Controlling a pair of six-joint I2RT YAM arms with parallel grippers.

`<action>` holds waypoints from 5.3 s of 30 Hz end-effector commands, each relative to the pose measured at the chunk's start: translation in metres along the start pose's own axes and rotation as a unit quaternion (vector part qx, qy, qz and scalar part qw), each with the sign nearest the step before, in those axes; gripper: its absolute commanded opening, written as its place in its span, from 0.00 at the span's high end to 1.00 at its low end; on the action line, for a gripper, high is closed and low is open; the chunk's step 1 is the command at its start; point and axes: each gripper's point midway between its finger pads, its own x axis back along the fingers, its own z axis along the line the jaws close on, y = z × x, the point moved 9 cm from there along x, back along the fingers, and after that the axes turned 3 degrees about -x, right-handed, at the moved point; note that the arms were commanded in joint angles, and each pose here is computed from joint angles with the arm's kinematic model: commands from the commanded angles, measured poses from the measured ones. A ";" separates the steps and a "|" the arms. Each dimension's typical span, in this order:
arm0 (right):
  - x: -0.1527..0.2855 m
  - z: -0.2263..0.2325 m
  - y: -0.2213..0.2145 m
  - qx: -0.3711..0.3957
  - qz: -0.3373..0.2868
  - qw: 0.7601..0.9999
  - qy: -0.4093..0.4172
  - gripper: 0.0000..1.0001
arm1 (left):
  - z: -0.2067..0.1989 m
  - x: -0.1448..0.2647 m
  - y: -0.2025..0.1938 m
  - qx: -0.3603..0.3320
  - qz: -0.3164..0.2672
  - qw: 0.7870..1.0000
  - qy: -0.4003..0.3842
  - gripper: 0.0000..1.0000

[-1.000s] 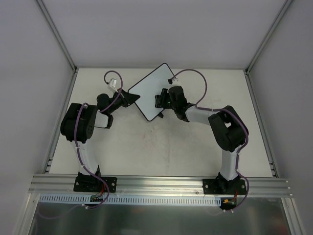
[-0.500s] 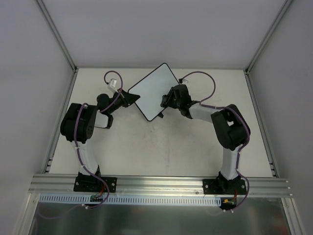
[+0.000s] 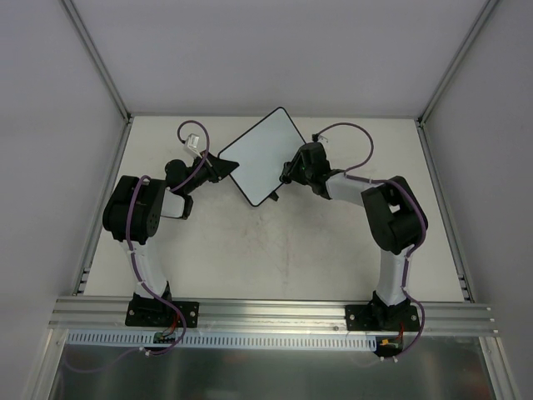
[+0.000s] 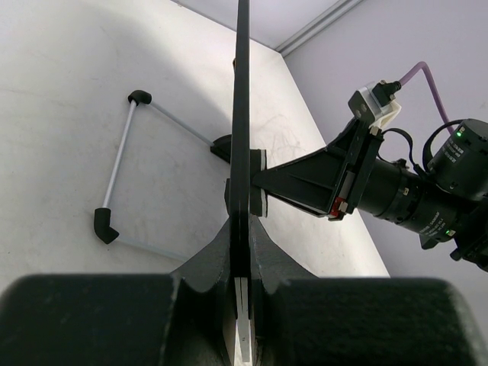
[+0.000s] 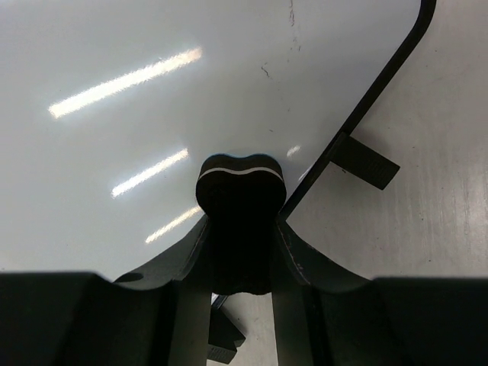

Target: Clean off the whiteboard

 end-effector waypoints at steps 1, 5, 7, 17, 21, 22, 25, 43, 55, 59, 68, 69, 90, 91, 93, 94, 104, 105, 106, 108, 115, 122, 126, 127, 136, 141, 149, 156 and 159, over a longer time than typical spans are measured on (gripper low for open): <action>-0.008 -0.030 -0.007 0.029 0.015 0.996 -0.079 1.00 | -0.042 0.002 0.023 -0.134 -0.071 0.980 -0.128 1.00; 0.004 -0.011 0.007 0.070 -0.018 0.995 -0.064 1.00 | -0.042 0.002 0.023 -0.134 -0.072 0.980 -0.126 1.00; 0.013 0.000 0.013 0.088 -0.030 0.994 -0.059 1.00 | -0.040 0.003 0.024 -0.133 -0.075 0.981 -0.122 1.00; 0.052 0.023 0.034 0.174 -0.020 0.981 -0.082 1.00 | -0.036 0.005 0.025 -0.130 -0.076 0.982 -0.116 1.00; 0.070 0.014 0.031 0.195 -0.004 0.975 -0.104 1.00 | -0.035 0.004 0.025 -0.130 -0.076 0.982 -0.116 1.00; 0.073 0.011 0.031 0.206 0.003 0.972 -0.109 1.00 | -0.035 0.004 0.025 -0.130 -0.076 0.982 -0.116 1.00; 0.085 0.002 0.027 0.228 0.040 0.964 -0.134 1.00 | -0.035 0.004 0.025 -0.129 -0.077 0.982 -0.116 1.00; 0.143 -0.074 -0.027 0.227 0.159 0.947 -0.166 0.99 | -0.035 0.007 0.025 -0.125 -0.077 0.983 -0.113 1.00; 0.133 -0.094 -0.041 0.203 0.194 0.949 -0.146 0.75 | -0.032 0.010 0.025 -0.120 -0.076 0.984 -0.108 1.00; 0.136 -0.093 -0.041 0.202 0.192 0.950 -0.143 0.66 | -0.032 0.011 0.025 -0.122 -0.077 0.984 -0.106 0.92; 0.137 -0.094 -0.039 0.206 0.186 0.949 -0.147 0.49 | -0.032 0.011 0.025 -0.120 -0.078 0.984 -0.106 0.89; 0.137 -0.094 -0.039 0.206 0.186 0.949 -0.148 0.48 | -0.032 0.011 0.025 -0.120 -0.079 0.984 -0.105 0.88; 0.142 -0.092 -0.036 0.211 0.177 0.951 -0.142 0.39 | -0.038 0.019 0.025 -0.133 -0.091 0.982 -0.096 0.29; 0.142 -0.091 -0.036 0.211 0.176 0.951 -0.140 0.39 | -0.039 0.020 0.026 -0.135 -0.092 0.982 -0.096 0.27; 0.143 -0.091 -0.035 0.212 0.174 0.952 -0.139 0.39 | -0.042 0.024 0.026 -0.140 -0.096 0.981 -0.096 0.19; 0.144 -0.091 -0.035 0.212 0.174 0.952 -0.139 0.39 | -0.044 0.025 0.027 -0.144 -0.098 0.980 -0.095 0.16; 0.172 -0.082 -0.020 0.234 0.124 0.959 -0.103 0.01 | -0.045 0.062 0.030 -0.150 -0.127 0.979 -0.053 0.01; 0.177 -0.080 -0.017 0.234 0.113 0.961 -0.097 0.01 | -0.040 0.071 0.026 -0.144 -0.126 0.981 -0.041 0.01; 0.180 -0.079 -0.016 0.234 0.108 0.961 -0.095 0.01 | -0.040 0.076 0.026 -0.144 -0.126 0.981 -0.036 0.01; 0.184 -0.079 -0.014 0.236 0.099 0.962 -0.091 0.01 | -0.036 0.091 0.030 -0.129 -0.134 0.982 -0.016 0.01; 0.198 -0.072 -0.002 0.253 0.048 0.964 -0.062 0.01 | -0.049 0.111 0.029 -0.088 -0.142 0.986 0.001 0.01; 0.213 -0.076 -0.004 0.252 -0.037 0.967 -0.001 0.01 | -0.056 0.139 0.015 -0.076 -0.113 0.981 0.136 0.01; 0.219 -0.082 -0.006 0.253 -0.063 0.965 0.006 0.01 | -0.086 0.159 0.027 -0.112 -0.125 0.972 0.167 0.01; 0.219 -0.081 -0.006 0.252 -0.067 0.965 0.014 0.01 | -0.089 0.162 0.027 -0.113 -0.122 0.971 0.173 0.01; 0.217 -0.097 -0.024 0.247 -0.134 0.957 0.073 0.01 | -0.084 0.188 -0.001 -0.110 -0.091 0.960 0.243 0.01; 0.222 -0.105 -0.021 0.236 -0.170 0.956 0.048 0.01 | -0.071 0.197 -0.024 -0.123 -0.080 0.957 0.251 0.01; 0.219 -0.104 -0.023 0.238 -0.166 0.956 0.054 0.01 | -0.070 0.198 -0.027 -0.136 -0.057 0.957 0.248 0.01; 0.220 -0.105 -0.022 0.239 -0.169 0.955 0.051 0.01 | -0.069 0.198 -0.027 -0.134 -0.058 0.957 0.251 0.01; 0.220 -0.105 -0.022 0.236 -0.170 0.955 0.052 0.01 | -0.070 0.198 -0.028 -0.135 -0.059 0.957 0.249 0.01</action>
